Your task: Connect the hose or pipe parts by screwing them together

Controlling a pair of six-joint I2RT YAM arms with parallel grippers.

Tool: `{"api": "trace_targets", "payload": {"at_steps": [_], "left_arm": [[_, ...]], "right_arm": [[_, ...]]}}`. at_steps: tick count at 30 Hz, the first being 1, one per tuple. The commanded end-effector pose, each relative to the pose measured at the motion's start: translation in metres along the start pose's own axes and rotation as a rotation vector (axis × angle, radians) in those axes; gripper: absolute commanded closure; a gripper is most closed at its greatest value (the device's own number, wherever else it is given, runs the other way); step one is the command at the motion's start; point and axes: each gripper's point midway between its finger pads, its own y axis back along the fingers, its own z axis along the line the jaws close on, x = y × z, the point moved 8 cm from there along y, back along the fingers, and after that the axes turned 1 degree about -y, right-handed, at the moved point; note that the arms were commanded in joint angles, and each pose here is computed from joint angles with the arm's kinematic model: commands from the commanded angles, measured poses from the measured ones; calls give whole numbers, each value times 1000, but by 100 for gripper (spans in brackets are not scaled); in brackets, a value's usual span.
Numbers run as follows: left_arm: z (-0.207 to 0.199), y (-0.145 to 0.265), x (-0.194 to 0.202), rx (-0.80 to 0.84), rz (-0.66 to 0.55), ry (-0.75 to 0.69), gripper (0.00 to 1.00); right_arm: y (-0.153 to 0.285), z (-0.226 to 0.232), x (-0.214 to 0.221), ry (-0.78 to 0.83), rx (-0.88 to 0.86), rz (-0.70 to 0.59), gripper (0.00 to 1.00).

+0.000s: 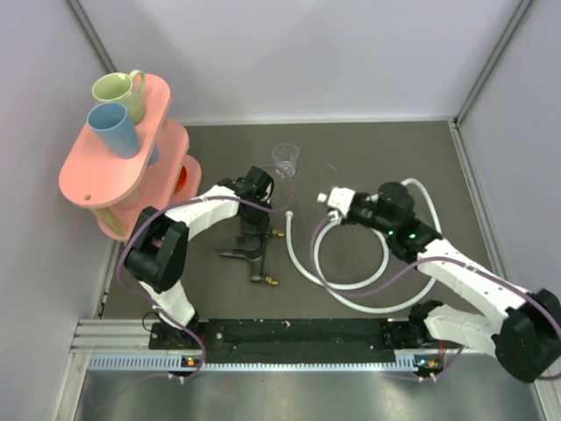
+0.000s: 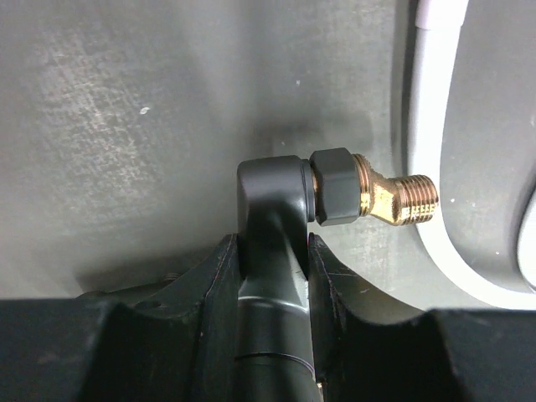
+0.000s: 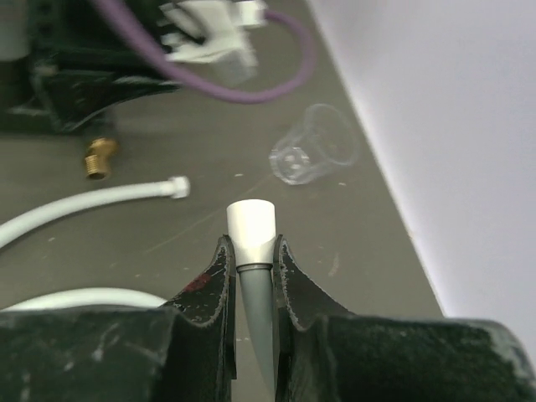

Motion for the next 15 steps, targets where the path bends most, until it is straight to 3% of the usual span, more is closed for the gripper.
{"api": "trace_targets", "payload": {"at_steps": [1,9,15], "left_arm": [[-20,29,-17,163,-83,-32,100],[-15,27,-14,258,-40,-9,100],[-11,29,-14,313,-38,1,100]], "right_arm": [[-29,26,6,188,-113,37,100],[-61,73,9,417,-171,91,100],[-82,94,15,444,-162,94,100]]}}
